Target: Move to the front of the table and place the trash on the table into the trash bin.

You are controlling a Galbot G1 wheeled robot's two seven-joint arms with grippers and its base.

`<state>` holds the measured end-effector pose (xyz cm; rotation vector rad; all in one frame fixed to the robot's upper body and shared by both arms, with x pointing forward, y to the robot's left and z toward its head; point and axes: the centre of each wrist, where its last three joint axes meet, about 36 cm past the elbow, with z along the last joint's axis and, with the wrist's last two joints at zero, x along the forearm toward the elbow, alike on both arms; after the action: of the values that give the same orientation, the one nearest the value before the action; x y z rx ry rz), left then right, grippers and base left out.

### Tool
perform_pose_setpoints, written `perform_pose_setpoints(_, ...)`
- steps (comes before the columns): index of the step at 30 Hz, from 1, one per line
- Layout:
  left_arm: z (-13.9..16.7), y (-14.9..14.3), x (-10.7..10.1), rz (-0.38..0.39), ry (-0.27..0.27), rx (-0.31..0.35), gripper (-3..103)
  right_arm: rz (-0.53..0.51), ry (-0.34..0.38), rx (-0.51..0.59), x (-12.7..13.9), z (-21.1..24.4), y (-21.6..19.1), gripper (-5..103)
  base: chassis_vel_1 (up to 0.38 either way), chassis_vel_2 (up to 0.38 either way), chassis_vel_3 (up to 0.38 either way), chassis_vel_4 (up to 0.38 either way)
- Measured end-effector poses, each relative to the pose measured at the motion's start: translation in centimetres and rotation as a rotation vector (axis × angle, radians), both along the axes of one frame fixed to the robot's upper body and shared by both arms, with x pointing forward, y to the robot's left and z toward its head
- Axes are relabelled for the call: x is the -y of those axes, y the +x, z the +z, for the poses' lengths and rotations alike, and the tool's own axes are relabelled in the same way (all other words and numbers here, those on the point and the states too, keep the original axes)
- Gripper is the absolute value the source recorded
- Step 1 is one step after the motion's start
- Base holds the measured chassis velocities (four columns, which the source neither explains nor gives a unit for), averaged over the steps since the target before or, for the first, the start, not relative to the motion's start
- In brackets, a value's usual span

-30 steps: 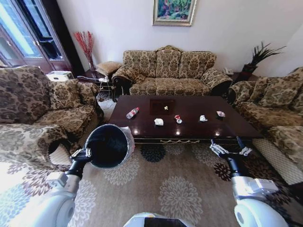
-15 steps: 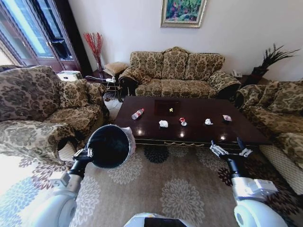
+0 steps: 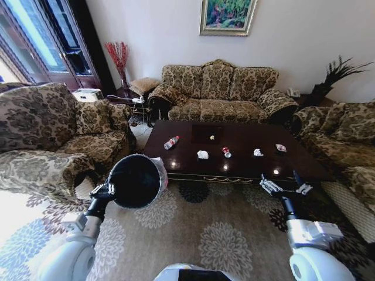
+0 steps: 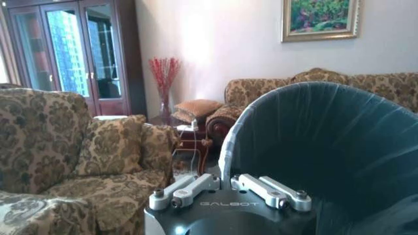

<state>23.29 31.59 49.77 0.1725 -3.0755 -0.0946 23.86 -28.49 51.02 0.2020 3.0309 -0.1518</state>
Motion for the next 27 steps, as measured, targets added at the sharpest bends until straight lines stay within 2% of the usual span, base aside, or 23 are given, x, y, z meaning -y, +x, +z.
perform_pose_setpoints(9,-0.28,-0.26,-0.02,0.001,0.012,0.039,2,-0.002,0.000,-0.018,0.14,-0.23,-0.11,100,0.010,0.011,0.006,0.012)
perform_pose_setpoints(27,-0.73,-0.63,-0.16,0.021,0.011,0.050,2,0.008,0.022,-0.048,0.10,-0.91,-0.42,100,-0.022,0.032,0.031,-0.021)
